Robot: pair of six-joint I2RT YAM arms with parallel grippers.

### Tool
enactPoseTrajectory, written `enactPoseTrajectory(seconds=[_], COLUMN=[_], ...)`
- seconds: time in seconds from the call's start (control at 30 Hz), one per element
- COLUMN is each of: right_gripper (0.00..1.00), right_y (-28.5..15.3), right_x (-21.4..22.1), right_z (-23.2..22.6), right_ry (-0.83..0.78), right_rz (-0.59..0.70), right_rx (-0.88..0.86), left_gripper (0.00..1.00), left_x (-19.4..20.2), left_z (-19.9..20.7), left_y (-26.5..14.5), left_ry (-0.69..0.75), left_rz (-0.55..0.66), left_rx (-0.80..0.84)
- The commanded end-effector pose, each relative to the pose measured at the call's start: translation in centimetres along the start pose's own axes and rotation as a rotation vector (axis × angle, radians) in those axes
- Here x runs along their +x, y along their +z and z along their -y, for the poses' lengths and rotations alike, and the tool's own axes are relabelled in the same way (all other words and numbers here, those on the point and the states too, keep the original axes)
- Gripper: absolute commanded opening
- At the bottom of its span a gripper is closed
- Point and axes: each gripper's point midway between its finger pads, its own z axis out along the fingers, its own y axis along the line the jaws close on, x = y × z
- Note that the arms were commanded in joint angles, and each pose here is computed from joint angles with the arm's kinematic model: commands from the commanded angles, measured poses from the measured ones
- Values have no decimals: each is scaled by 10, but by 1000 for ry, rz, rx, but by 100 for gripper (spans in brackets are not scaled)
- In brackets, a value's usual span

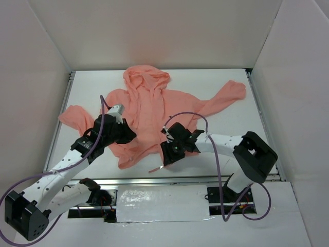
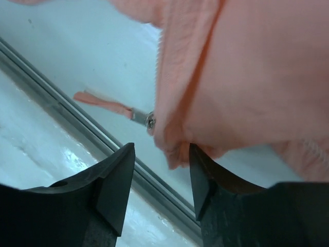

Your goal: Zip up the jacket

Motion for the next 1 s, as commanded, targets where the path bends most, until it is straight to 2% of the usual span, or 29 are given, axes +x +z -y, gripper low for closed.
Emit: enactPoseTrajectory(seconds=[0.0,0.2,0.27,0.37,0.6,0.83,0.97], right_gripper=[55,58,66,66,58,57,58], right_y=[-24,-37,-37,-37,-21,-9,-7], right_x=[-21,-28,-26,-28,-20,-11,-15], right_z=[-11,3,4,9,-12,-27,-27], right_ry=[-91,-147,-167,-204,-366,-510,-540], right_rz=[115,177,167,176,125,54,59], right_rx=[147,412,485,583,533,398,397], left_gripper=[0,0,0,0,0,0,0], left_x=[-5,-7,-9,-10,-7,-5,-3], left_z=[11,14,14,14,10,13,15], left_y=[-3,-10,-14,-18,-27,-31,-31], left_ry=[43,39,38,26,15,15,17], left_rz=[12,34,46,56,66,63,59], left_rx=[37,53,53,51,39,61,73])
